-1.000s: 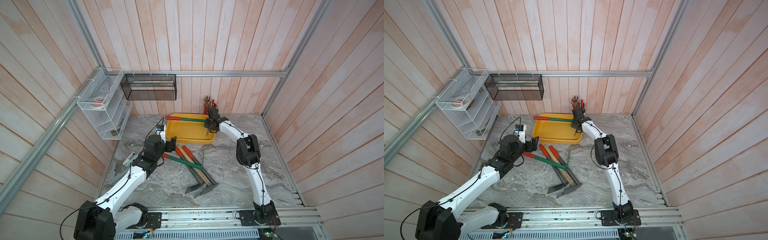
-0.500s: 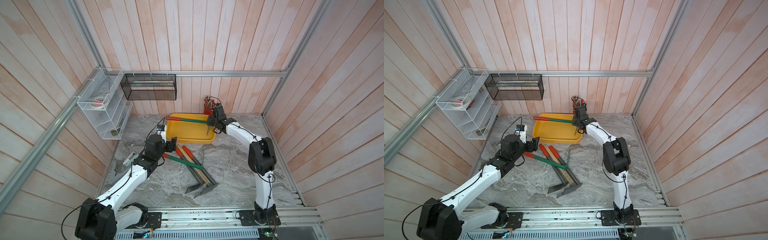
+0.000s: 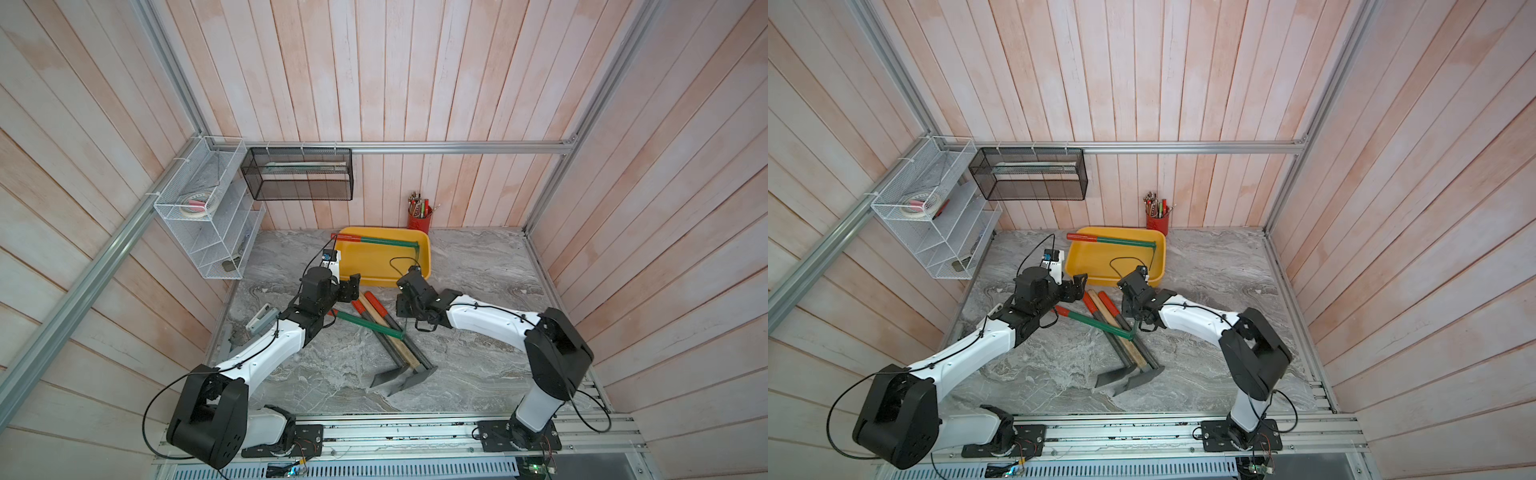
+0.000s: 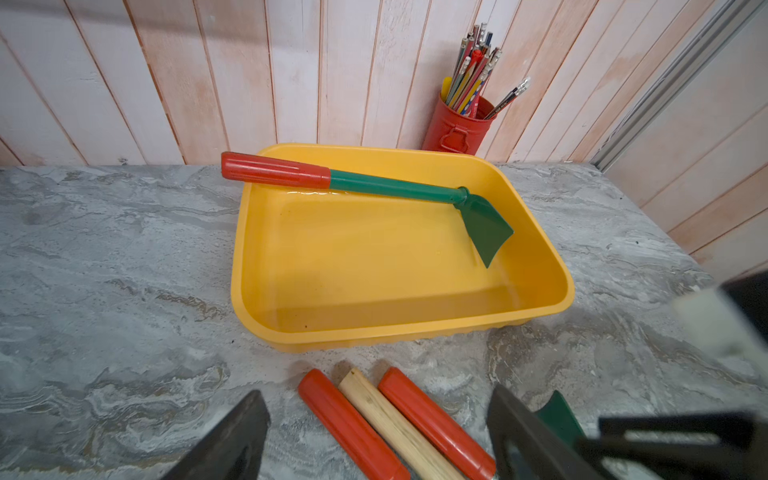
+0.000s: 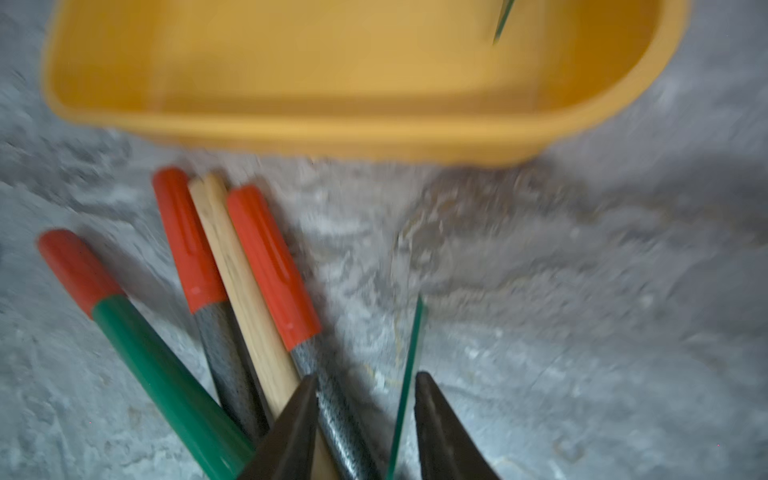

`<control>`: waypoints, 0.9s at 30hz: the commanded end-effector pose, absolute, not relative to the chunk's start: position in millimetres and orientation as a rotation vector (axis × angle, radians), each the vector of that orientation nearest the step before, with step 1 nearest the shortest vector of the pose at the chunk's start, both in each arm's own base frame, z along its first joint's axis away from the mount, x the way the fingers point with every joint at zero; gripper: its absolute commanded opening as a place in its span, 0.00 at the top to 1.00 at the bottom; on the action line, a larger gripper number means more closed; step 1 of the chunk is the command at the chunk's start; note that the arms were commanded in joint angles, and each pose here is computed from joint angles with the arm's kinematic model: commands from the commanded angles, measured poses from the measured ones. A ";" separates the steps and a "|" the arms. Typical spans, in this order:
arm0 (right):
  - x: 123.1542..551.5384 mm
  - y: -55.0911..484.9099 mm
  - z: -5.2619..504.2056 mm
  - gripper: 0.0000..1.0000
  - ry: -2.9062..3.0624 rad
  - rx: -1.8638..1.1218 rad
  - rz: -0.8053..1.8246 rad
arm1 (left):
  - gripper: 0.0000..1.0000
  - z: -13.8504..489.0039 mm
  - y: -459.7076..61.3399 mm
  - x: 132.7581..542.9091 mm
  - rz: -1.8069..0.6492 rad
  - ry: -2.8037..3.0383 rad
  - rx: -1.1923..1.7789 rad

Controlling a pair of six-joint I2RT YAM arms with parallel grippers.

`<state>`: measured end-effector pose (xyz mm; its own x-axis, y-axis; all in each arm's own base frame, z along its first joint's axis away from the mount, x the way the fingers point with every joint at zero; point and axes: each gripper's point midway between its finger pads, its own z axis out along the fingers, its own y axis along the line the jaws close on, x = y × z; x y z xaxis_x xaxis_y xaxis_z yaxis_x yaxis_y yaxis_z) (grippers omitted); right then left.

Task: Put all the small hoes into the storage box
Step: Pick up the hoe from the center of the board.

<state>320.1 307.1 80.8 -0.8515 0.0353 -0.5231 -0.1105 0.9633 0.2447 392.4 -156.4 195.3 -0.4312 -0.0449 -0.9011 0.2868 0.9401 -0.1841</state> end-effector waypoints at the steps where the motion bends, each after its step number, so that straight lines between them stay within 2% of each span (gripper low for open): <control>1: 310.7 324.4 82.9 0.60 2.631 0.064 0.444 | 0.15 205.0 -160.3 394.4 -0.411 1.944 0.178; 10: 313.3 311.6 55.7 0.65 2.657 0.096 0.290 | 0.15 207.0 -151.4 384.0 -0.378 1.929 0.185; 20: 307.0 293.3 29.3 0.78 2.683 0.167 0.186 | 0.15 208.2 -150.6 380.2 -0.390 1.917 0.185; 27: 310.6 292.4 37.9 0.89 2.651 0.208 0.175 | 0.15 206.5 -156.6 380.3 -0.430 1.911 0.196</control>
<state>311.6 300.7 38.9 -0.8870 0.1570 -0.4342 0.0803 0.9786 0.1897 382.4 -155.0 207.3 -0.3844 -0.0651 -0.9209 0.3152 0.9283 -0.1972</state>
